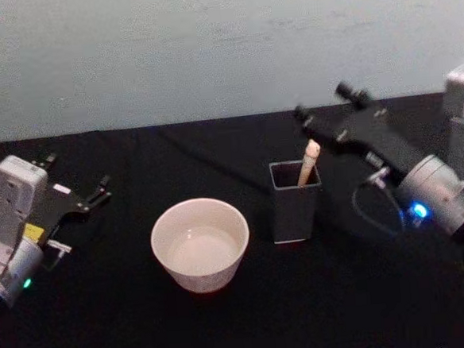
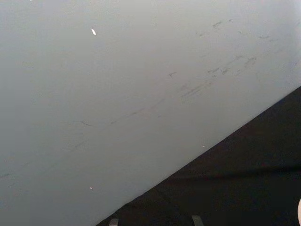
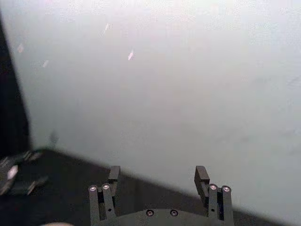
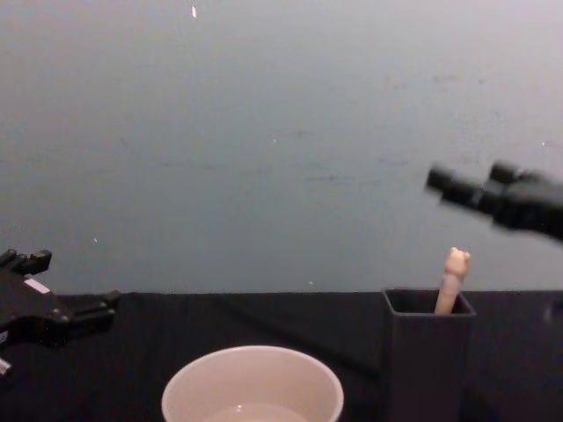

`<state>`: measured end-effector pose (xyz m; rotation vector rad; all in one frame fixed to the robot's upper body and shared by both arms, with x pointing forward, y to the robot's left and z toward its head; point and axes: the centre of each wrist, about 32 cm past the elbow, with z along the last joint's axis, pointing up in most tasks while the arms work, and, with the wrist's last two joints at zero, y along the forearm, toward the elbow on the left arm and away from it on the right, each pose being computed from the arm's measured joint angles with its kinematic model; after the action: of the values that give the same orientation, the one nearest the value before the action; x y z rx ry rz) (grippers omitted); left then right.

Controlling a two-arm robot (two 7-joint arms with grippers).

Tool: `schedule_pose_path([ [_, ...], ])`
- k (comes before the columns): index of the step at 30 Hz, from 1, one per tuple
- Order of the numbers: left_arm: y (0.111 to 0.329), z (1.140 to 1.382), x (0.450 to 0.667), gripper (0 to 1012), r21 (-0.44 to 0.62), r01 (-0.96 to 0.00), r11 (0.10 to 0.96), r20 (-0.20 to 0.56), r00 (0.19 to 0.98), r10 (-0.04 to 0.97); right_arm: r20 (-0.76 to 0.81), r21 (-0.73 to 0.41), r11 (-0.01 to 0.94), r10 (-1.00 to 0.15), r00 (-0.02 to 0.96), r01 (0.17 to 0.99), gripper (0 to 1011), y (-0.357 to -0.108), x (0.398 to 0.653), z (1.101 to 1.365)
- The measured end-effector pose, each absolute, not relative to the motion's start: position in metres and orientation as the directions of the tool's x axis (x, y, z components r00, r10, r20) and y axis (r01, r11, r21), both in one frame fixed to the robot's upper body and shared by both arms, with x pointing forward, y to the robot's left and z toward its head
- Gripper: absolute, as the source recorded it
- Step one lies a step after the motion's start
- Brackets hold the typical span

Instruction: Pick up the stirring spoon with one hand, stir inside the cup, then place it back in its original position.

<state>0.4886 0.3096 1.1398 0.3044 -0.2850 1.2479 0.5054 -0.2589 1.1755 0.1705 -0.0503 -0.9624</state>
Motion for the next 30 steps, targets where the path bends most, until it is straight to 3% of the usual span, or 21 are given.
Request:
schedule_pose_path([
  [5, 0.310, 1.140, 0.489, 1001, 0.070, -0.955, 0.287, 0.374, 0.292, 0.880, -0.017, 0.225, 0.450, -0.885, 0.466, 0.864, 1002, -0.266, 0.510, 1.182],
  [10, 0.310, 1.140, 0.489, 1001, 0.070, -0.955, 0.287, 0.374, 0.292, 0.880, 0.036, 0.150, 0.334, -0.942, 0.332, 0.931, 1002, -0.274, 0.517, 1.164],
  [21, 0.310, 1.140, 0.489, 1001, 0.070, -0.955, 0.287, 0.374, 0.292, 0.880, 0.093, -0.040, 0.317, -0.943, 0.319, 0.948, 1003, -0.271, 0.512, 1.121],
  [30, 0.310, 1.140, 0.489, 1001, 0.070, -0.955, 0.287, 0.374, 0.292, 0.880, 0.109, -0.085, 0.325, -0.937, 0.333, 0.942, 1002, -0.268, 0.512, 1.111],
])
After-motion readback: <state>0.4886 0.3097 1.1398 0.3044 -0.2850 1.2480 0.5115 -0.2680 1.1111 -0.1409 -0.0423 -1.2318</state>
